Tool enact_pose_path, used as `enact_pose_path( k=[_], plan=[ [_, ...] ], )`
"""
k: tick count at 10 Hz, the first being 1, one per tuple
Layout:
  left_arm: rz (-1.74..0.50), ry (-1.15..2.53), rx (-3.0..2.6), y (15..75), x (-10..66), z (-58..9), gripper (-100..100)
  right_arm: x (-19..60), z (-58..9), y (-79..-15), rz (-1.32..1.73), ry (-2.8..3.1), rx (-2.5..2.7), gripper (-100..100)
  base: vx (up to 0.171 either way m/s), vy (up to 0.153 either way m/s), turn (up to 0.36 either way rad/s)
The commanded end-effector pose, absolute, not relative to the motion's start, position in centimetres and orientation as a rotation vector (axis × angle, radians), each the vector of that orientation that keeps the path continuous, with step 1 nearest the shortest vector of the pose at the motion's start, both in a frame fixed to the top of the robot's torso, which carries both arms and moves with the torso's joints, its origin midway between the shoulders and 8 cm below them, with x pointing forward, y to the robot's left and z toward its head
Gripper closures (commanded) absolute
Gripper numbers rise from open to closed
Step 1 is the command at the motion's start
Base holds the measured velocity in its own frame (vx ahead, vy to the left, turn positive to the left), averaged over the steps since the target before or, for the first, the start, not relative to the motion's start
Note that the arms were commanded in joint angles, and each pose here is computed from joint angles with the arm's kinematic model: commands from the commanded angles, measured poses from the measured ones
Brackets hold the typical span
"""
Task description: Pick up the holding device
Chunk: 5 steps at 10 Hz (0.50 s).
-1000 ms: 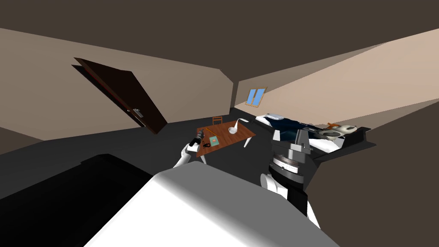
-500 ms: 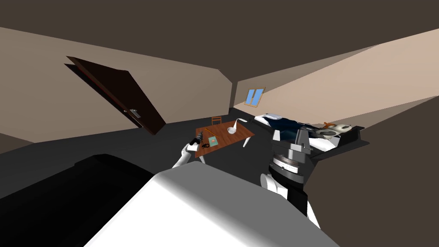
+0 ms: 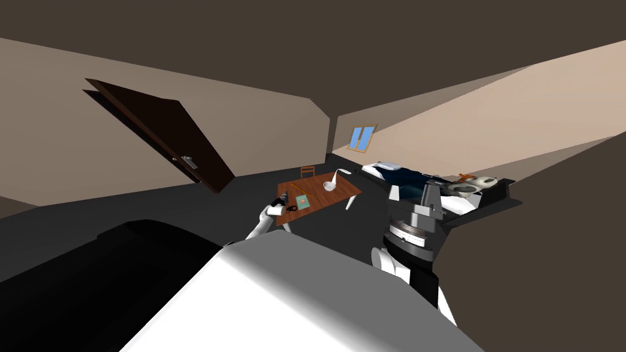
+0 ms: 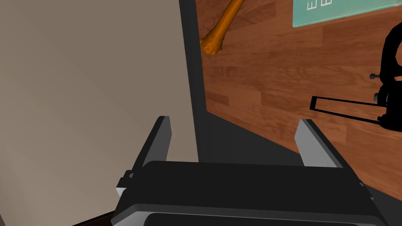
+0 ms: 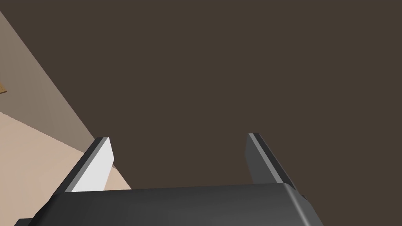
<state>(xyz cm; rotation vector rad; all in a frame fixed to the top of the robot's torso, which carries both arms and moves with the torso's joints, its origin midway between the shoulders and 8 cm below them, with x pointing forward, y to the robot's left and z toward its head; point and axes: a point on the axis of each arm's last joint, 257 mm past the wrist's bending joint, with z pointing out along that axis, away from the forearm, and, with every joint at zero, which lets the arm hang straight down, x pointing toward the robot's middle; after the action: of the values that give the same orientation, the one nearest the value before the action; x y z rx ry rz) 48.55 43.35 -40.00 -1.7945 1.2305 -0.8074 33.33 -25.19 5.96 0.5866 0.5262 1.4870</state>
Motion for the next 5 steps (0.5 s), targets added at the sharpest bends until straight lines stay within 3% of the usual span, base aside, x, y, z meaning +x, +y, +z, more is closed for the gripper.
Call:
enact_pose_path(
  k=[1, 5],
  plan=[
    [-0.776, 1.241, -1.839, 43.6, 47.8, -41.6, -100, 33.3, 6.0, -25.2, 1.487, 0.526, 0.587, 0, 0.031, -0.015, -0.023],
    [-0.729, 1.252, -1.906, 44.1, 46.9, -43.8, -100, 33.3, 6.0, -25.2, 1.487, 0.526, 0.587, 0, 0.024, -0.008, -0.012]
  ],
)
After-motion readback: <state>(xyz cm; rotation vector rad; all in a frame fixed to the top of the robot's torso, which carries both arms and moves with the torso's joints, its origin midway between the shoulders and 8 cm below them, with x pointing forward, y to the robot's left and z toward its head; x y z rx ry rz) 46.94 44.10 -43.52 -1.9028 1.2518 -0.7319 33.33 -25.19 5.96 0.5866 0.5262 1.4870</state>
